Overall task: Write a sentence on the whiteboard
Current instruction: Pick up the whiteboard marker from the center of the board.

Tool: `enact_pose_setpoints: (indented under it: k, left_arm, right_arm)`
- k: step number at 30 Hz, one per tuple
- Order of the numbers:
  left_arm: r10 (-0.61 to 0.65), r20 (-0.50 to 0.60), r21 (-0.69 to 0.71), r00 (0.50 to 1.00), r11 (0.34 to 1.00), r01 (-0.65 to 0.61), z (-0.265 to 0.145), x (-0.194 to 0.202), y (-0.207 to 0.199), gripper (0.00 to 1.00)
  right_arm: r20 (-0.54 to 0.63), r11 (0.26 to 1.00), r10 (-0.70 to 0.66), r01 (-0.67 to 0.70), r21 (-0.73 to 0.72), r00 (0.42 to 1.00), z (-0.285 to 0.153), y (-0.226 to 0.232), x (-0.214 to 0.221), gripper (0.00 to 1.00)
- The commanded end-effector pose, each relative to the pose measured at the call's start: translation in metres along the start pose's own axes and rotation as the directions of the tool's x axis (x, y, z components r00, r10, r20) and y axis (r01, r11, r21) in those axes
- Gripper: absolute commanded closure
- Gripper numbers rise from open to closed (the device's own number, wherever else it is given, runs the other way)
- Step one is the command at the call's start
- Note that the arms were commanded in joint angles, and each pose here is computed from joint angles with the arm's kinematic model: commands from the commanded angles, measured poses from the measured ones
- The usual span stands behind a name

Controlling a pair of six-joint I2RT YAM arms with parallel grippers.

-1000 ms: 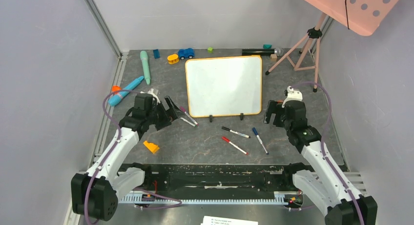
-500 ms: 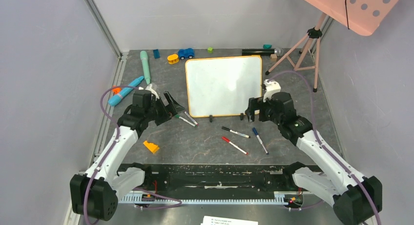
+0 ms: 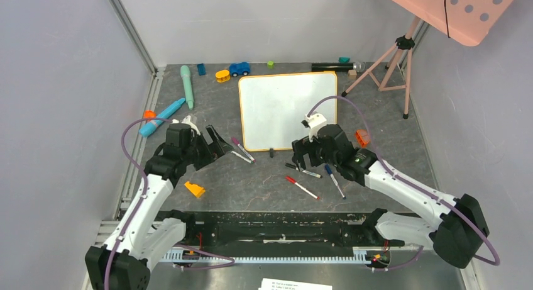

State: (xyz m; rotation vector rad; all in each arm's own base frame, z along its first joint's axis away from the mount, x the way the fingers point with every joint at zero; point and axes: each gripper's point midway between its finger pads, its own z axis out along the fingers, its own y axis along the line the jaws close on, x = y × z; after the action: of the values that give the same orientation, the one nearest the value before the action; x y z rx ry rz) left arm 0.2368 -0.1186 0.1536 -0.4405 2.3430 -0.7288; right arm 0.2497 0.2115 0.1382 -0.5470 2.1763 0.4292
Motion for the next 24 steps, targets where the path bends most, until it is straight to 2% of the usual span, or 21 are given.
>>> enact_pose_setpoints:
  k: [1, 5, 10, 15, 19, 24]
  left_arm:
    - [0.053, -0.008, -0.056, 0.999, 0.997, -0.053, 0.008, 0.0, 0.013, 0.0]
    - [0.024, -0.002, -0.131, 1.0, 0.991, -0.024, 0.026, -0.017, 0.018, 0.01]
    - [-0.045, 0.012, -0.306, 0.999, 0.951, 0.047, 0.047, -0.037, 0.038, 0.12]
    - [-0.112, 0.014, -0.321, 0.994, 0.94, 0.111, 0.073, -0.05, 0.032, 0.24]
    - [-0.199, 0.089, -0.47, 0.976, 0.855, 0.217, 0.075, -0.055, 0.057, 0.29]
    - [-0.292, 0.129, -0.504, 0.948, 0.804, 0.316, 0.084, -0.05, 0.065, 0.28]
  right_arm:
    - [0.072, 0.998, -0.051, 0.053, -0.027, 0.996, 0.002, 0.018, -0.034, 0.01]
    - [0.063, 0.996, -0.08, 0.082, -0.031, 0.995, 0.005, 0.022, -0.041, 0.01]
    - [0.058, 0.991, -0.136, 0.136, 0.01, 0.989, 0.002, 0.02, -0.049, 0.01]
    - [0.051, 0.984, -0.169, 0.165, 0.065, 0.984, -0.004, 0.009, -0.048, 0.01]
    - [0.065, 0.983, -0.159, 0.152, 0.1, 0.985, -0.011, 0.002, -0.047, 0.01]
    - [0.095, 0.983, -0.124, 0.109, 0.148, 0.988, -0.019, -0.008, -0.045, 0.01]
